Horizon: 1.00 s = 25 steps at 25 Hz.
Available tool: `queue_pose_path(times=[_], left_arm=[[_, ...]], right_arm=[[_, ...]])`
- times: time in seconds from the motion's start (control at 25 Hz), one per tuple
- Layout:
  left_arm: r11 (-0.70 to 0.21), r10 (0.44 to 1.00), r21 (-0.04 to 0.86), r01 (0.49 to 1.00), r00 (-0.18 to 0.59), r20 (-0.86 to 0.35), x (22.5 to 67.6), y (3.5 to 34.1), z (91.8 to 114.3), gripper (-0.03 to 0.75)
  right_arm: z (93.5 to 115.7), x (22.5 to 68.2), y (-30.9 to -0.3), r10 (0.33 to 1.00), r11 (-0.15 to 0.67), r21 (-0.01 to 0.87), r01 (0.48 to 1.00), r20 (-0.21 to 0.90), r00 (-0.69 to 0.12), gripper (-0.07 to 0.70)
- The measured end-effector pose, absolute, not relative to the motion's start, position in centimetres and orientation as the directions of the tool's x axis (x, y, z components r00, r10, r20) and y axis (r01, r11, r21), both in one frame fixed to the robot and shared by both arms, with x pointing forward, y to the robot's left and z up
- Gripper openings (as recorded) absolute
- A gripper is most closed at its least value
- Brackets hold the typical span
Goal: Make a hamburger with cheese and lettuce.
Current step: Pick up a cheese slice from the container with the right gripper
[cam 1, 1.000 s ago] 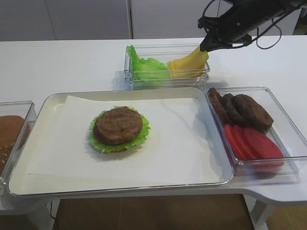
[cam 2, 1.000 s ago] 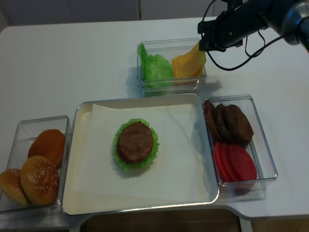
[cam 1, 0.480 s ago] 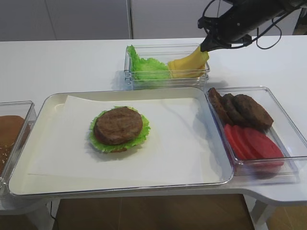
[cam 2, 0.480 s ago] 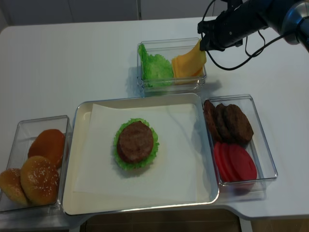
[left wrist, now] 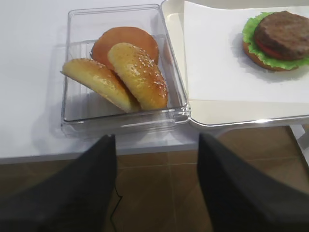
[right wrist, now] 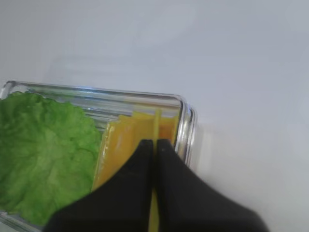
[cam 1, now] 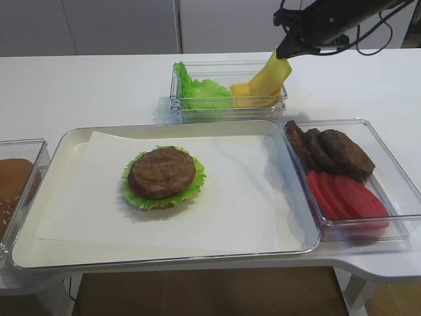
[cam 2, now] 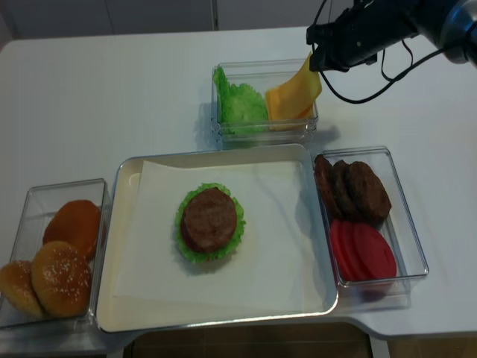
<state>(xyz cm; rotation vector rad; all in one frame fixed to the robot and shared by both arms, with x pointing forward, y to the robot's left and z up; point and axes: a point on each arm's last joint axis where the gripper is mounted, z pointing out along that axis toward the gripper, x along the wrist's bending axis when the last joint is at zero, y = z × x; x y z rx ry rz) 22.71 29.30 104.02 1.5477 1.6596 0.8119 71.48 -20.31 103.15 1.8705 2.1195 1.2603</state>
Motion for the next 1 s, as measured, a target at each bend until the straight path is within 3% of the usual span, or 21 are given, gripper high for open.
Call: queue_pose_path(times=[0.4,1.0], left_arm=[[0.083,0.996,0.834,0.546,-0.025,-0.083,22.7,29.3,104.0,0.403],[0.083,0.996,0.834,0.546,-0.025,-0.083,22.7,29.3,104.0,0.403]], right_arm=[[104.9,70.8,-20.3,0.84,-0.054,0.602,0.796,0.458,-0.29,0.003],[112.3,66.9,-20.4,0.814,-0.021,0.678,0.735,0.439,-0.381,0.003]])
